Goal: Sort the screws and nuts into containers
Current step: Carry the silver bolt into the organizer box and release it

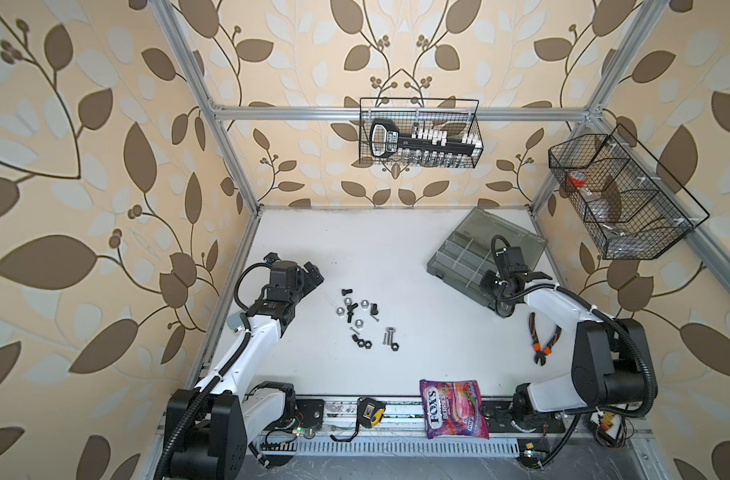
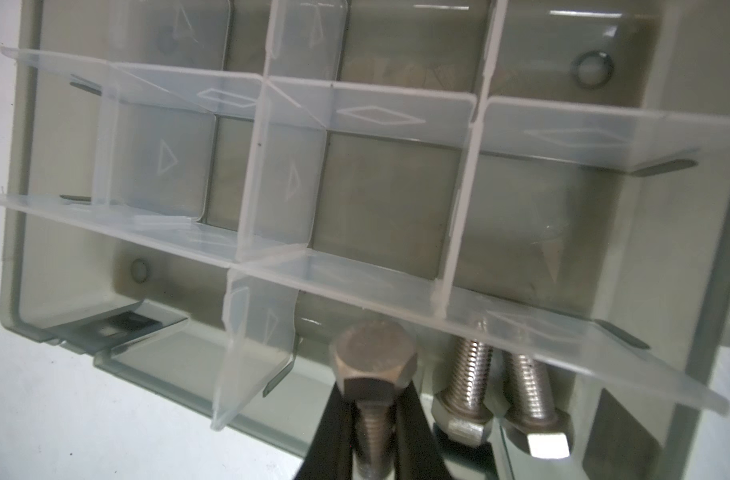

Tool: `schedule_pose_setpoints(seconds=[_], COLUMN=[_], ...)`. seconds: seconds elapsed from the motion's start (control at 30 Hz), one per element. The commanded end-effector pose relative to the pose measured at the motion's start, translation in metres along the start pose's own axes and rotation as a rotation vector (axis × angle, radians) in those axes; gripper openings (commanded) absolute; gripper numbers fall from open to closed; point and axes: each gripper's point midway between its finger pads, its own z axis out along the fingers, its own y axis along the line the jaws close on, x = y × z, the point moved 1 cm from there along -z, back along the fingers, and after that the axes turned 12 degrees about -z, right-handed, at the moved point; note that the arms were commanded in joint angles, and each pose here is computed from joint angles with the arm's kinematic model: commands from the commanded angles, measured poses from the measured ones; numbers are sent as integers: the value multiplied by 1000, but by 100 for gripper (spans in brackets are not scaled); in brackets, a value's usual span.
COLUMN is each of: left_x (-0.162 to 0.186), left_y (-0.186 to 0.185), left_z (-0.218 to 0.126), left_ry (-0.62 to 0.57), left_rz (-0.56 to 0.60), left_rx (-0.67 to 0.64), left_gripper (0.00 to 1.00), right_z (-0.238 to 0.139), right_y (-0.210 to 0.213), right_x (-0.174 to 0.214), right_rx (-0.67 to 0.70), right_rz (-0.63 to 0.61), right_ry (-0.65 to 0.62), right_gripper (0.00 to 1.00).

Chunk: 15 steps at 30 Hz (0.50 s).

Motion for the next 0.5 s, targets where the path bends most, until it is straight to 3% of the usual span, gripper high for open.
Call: schedule_pose_setpoints(seconds=[0.0, 0.2, 0.47], left_x=[-7, -7, -7], left_y=[-14, -14, -15], left_z=[-4, -4, -5], left_ry=[-9, -9, -9], left_rz=[5, 4, 6], left_rx=[36, 36, 38], left_gripper=[99, 99, 99], right_z=[6, 13, 17], right_y=[-2, -5, -6], right_x=[3, 11, 13], right_rx=[-1, 5, 9], right_rz=[6, 7, 5], right_ry=[3, 27, 35], right_gripper=[3, 7, 20])
